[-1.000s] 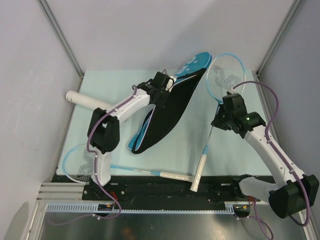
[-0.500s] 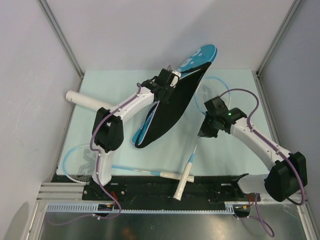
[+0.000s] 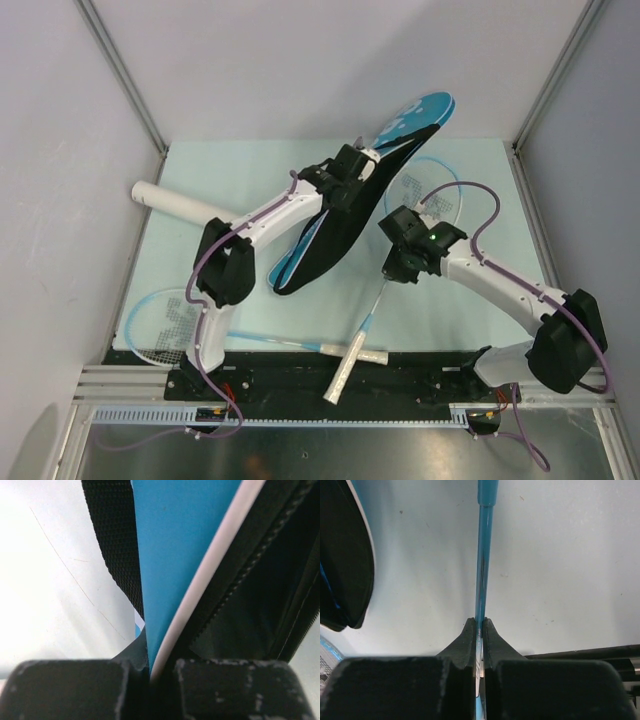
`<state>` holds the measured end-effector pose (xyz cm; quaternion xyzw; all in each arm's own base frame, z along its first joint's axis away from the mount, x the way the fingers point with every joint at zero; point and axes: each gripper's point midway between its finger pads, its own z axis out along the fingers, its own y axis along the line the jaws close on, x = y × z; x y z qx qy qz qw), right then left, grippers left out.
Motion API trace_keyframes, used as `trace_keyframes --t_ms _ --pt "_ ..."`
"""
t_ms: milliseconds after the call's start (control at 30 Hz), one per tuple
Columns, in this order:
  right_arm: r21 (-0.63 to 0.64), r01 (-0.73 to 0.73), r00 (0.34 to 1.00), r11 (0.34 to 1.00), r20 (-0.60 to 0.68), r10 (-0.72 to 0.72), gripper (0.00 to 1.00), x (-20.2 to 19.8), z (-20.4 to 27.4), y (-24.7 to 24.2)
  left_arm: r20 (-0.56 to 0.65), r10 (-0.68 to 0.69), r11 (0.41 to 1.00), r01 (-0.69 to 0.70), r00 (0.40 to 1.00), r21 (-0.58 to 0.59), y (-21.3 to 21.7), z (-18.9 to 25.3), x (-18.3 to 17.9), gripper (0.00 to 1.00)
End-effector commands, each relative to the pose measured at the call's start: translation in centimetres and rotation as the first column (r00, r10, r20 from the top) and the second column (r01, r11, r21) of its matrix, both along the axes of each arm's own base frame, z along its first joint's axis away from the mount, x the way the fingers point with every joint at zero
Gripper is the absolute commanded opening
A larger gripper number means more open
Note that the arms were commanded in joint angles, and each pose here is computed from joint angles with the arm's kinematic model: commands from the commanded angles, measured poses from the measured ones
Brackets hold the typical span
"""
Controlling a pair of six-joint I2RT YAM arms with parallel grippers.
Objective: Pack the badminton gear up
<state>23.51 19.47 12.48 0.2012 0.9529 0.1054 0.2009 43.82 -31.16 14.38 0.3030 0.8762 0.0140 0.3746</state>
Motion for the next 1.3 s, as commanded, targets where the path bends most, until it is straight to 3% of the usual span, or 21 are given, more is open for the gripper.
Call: trace_keyframes --t_ms 0,300,833,1267 --pt "0.016 0.047 0.992 0.999 0.115 -0.048 0.00 0.7 3.1 0.4 0.122 -0.012 0.998 0.019 0.992 -0.052 -1.4 4.0 2.3 0.00" --pt "0.045 0.050 0.986 0.998 0.155 -0.057 0.00 0.6 4.0 0.1 0.112 -0.074 0.997 0.077 0.991 -0.022 -2.0 3.1 2.6 0.00" --pt "0.020 0.005 0.995 1.000 0.102 -0.007 0.00 -3.4 1.9 -0.2 0.124 -0.081 0.997 0.081 0.989 0.002 -1.8 3.2 2.9 0.00" --pt "0.057 -0.012 0.997 0.998 0.079 0.007 0.00 -0.7 0.9 2.6 0.113 -0.152 0.988 0.153 0.982 -0.006 -3.6 3.7 0.1 0.00"
